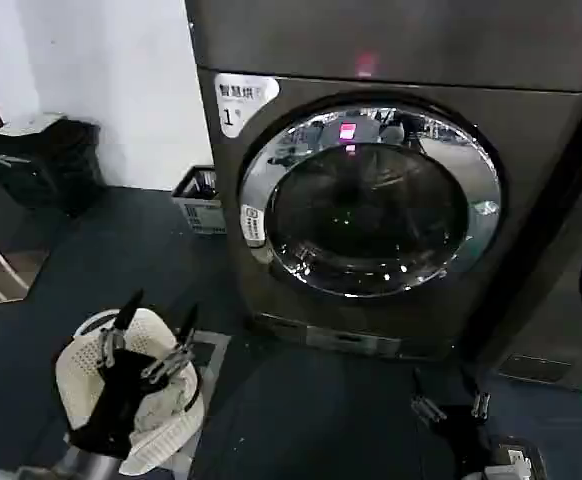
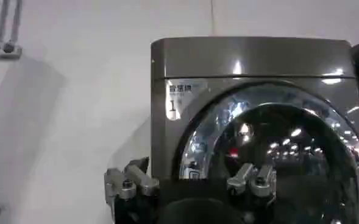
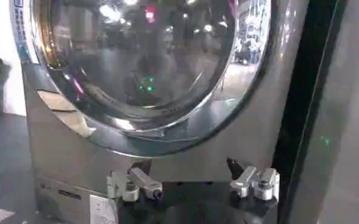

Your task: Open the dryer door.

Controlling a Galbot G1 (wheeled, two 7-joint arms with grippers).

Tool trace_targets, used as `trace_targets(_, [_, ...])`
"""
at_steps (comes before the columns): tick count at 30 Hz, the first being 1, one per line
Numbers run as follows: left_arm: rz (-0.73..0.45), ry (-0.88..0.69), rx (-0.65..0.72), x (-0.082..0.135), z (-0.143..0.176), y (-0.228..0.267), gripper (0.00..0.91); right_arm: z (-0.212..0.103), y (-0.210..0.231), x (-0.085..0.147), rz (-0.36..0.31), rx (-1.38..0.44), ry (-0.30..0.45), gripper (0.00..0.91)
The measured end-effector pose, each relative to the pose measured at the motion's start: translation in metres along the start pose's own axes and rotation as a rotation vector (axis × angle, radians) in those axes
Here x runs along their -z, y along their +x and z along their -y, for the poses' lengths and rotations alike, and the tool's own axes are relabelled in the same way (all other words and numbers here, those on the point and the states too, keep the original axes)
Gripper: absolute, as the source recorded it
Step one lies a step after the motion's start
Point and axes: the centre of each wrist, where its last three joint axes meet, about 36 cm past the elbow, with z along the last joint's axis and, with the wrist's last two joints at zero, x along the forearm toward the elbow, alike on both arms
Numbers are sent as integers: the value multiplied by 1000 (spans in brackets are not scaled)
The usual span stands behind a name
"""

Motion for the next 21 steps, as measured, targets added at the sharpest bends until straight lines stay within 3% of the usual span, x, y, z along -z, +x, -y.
trace_targets(12, [6, 36, -9, 6, -5, 0, 907, 34, -50, 36, 97, 306, 87, 907])
trace_targets(21, [-10, 46, -9, 6, 0, 5, 907, 39, -105, 67, 159, 504, 100, 907])
